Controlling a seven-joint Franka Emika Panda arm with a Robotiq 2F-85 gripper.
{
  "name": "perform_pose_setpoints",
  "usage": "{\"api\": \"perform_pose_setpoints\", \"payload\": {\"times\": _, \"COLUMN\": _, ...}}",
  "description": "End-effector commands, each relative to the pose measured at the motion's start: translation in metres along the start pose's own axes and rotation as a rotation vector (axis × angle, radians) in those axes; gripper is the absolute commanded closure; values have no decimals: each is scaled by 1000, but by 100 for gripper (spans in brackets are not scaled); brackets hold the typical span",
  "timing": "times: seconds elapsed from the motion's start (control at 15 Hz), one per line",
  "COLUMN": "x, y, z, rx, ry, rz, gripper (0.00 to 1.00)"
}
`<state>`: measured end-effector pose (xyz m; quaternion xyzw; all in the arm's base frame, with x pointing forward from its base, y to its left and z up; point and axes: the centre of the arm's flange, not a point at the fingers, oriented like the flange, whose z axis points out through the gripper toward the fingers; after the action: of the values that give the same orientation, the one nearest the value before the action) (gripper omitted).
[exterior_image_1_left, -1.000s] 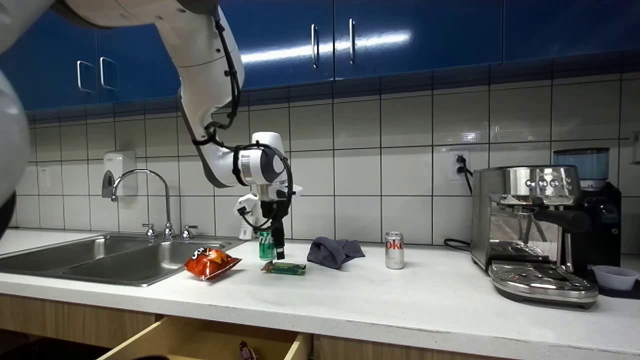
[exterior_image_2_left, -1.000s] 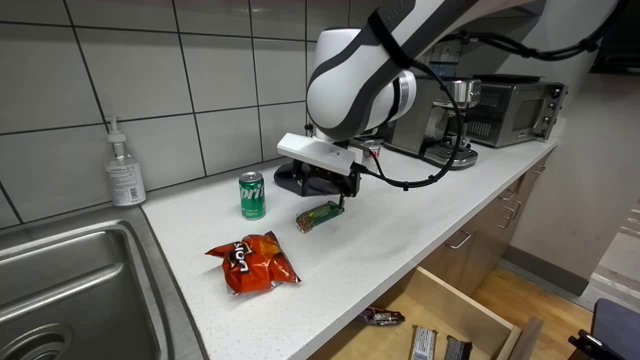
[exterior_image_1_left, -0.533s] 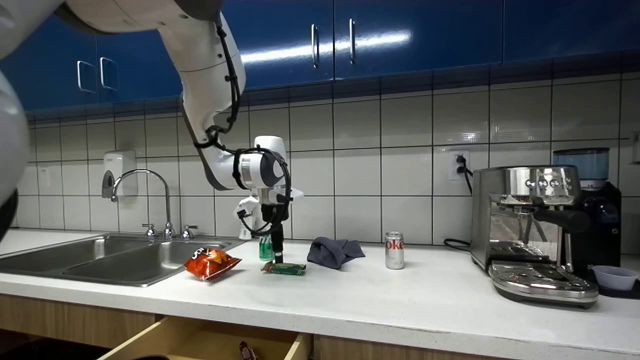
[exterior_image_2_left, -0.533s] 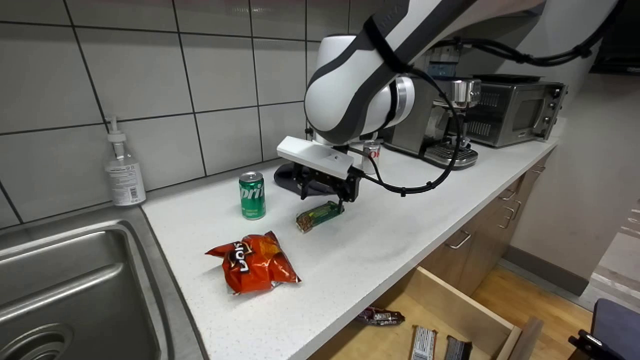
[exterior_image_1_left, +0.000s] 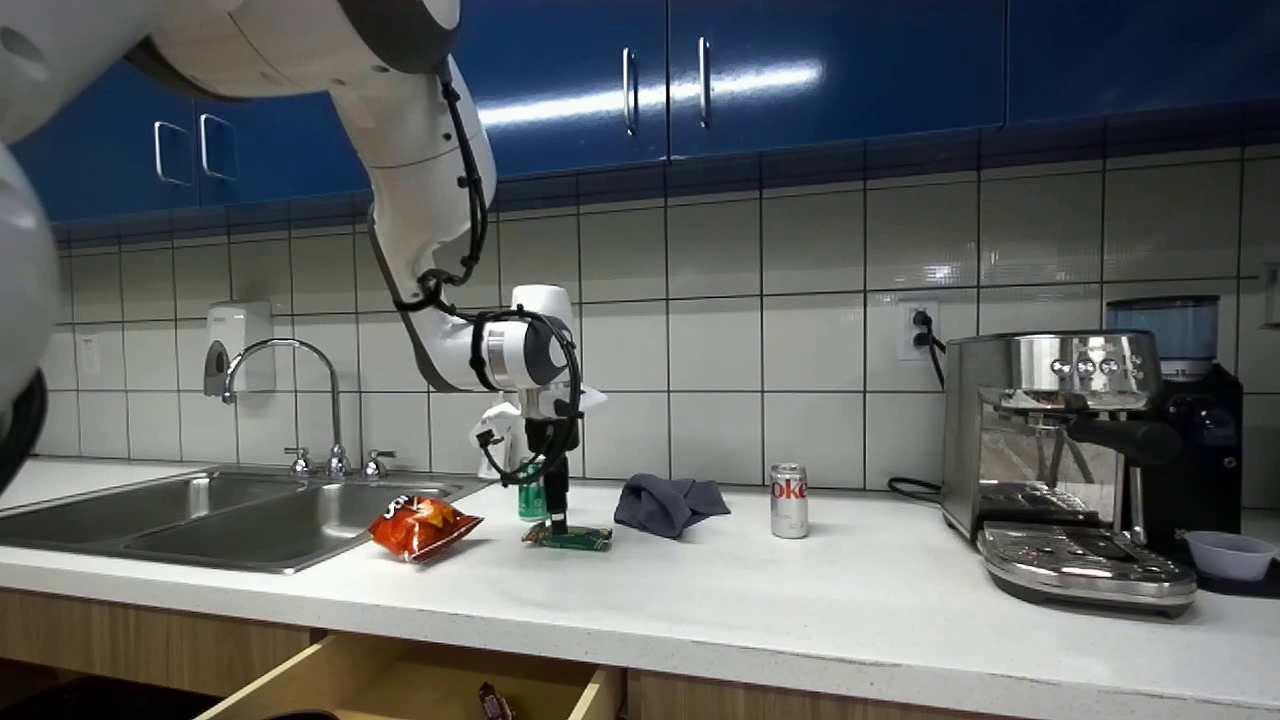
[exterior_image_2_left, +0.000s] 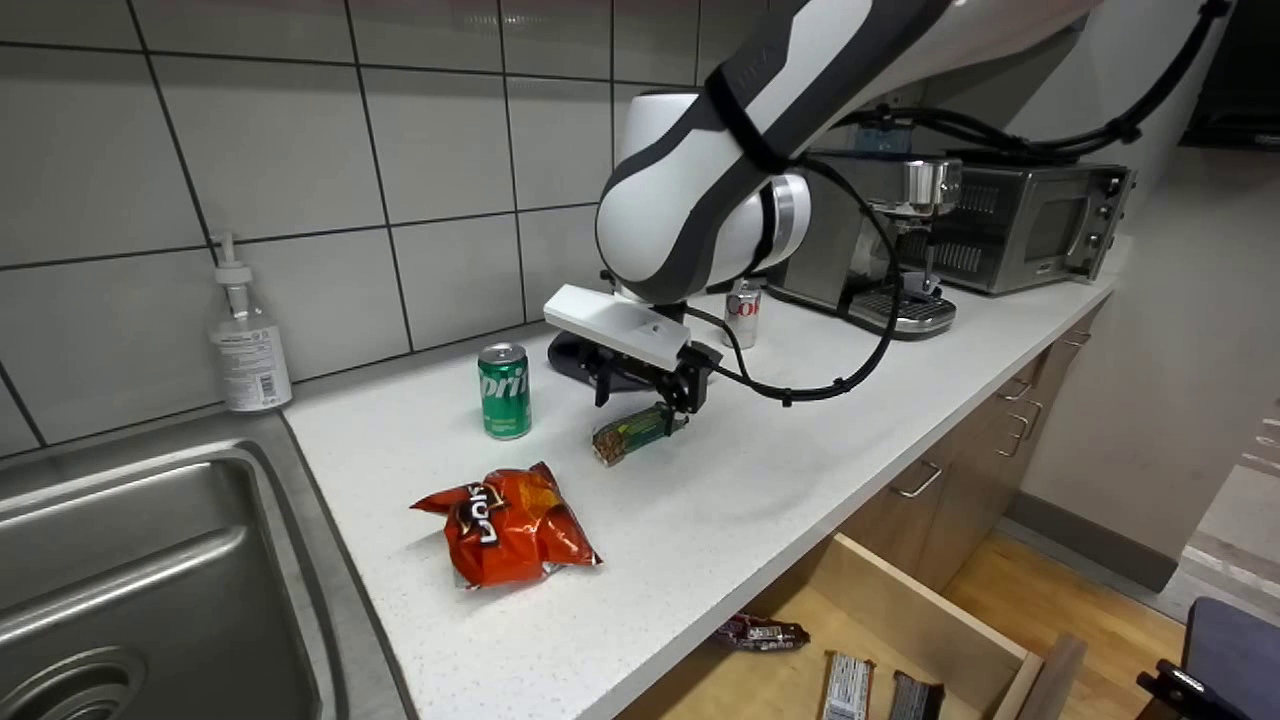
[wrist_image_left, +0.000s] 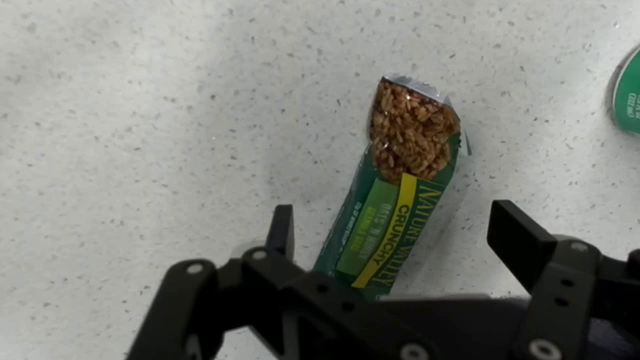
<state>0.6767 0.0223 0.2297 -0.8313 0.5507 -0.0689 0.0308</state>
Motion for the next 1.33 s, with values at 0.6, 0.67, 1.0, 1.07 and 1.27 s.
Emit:
{"api": "perform_pose_setpoints", "payload": {"times": 0.6, "x": 10, "y": -23, "z": 19, "rx": -3, "ry": -9, "rz": 60, "gripper": 0}}
{"api": "perform_pose_setpoints", "payload": {"times": 0.67, "x": 11, "y": -24, "z": 21, "rx": -5, "ry": -9, "rz": 61, "gripper": 0}}
{"api": "perform_pose_setpoints", "payload": {"times": 1.0, "x": 13, "y": -27, "z": 27, "rx": -7, "ry": -13, "rz": 64, "gripper": 34}}
{"api": "perform_pose_setpoints", "payload": {"times": 1.07, "x": 13, "y": -28, "z": 28, "rx": -6, "ry": -14, "rz": 65, "gripper": 44}}
{"api": "perform_pose_setpoints", "payload": {"times": 1.27, "x": 15, "y": -28, "z": 28, "rx": -12, "ry": -20, "rz": 70, "gripper": 66}}
